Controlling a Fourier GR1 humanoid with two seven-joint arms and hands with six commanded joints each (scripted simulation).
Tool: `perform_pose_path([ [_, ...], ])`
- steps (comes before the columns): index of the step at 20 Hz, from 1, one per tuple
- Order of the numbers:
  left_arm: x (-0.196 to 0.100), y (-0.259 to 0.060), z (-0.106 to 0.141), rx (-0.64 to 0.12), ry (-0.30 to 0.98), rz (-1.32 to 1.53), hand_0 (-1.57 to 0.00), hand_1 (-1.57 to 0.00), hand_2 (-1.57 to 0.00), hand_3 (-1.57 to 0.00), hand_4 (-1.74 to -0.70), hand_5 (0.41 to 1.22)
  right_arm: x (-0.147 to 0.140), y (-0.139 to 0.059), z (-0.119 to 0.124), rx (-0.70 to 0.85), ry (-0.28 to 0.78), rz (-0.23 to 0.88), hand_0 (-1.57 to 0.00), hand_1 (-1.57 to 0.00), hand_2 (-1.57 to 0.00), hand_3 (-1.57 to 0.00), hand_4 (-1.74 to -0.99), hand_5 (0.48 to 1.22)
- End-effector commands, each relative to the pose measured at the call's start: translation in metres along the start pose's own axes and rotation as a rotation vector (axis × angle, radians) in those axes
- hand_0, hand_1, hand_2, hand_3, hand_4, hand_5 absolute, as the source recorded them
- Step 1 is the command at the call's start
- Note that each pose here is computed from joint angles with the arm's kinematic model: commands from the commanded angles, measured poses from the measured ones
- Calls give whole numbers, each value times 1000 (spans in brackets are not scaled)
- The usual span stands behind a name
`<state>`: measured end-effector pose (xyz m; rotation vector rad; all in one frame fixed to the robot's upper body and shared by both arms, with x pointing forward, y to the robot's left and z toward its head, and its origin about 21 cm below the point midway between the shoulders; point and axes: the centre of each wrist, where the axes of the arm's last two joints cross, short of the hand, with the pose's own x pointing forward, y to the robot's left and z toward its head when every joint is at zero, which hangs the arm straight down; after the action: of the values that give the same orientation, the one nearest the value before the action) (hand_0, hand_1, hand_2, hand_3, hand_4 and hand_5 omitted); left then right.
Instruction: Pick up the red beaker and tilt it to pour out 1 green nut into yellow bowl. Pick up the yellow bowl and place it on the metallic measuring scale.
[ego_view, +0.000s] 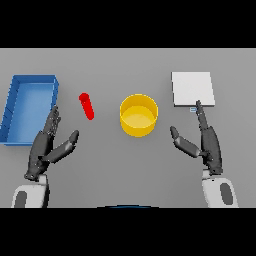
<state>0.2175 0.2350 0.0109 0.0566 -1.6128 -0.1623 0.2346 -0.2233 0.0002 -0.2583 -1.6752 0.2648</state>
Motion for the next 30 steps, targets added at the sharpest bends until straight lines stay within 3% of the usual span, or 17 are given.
perform_pose_path([
  [1, 2, -2, -3, -6, 38, -12, 1, 1, 1, 1, -1163, 599, 3, 0, 1, 0, 5, 15, 1, 1, 1, 1, -1159, 590],
  [6, 5, -9, -1, -31, 47, -49, 1, 1, 1, 1, -1159, 602, 5, -3, 8, 7, 0, -18, 1, 1, 1, 1, -1199, 603],
  [16, -24, -24, -64, -53, 67, -110, 1, 1, 1, 1, -1248, 650, 5, -5, 5, 21, -19, -47, 1, 1, 1, 1, -1280, 634],
  [30, -33, -38, -120, -73, 99, -132, 1, 1, 1, 1, -1289, 683, 7, -11, 6, 15, -22, -48, 1, 1, 1, 1, -1269, 642],
])
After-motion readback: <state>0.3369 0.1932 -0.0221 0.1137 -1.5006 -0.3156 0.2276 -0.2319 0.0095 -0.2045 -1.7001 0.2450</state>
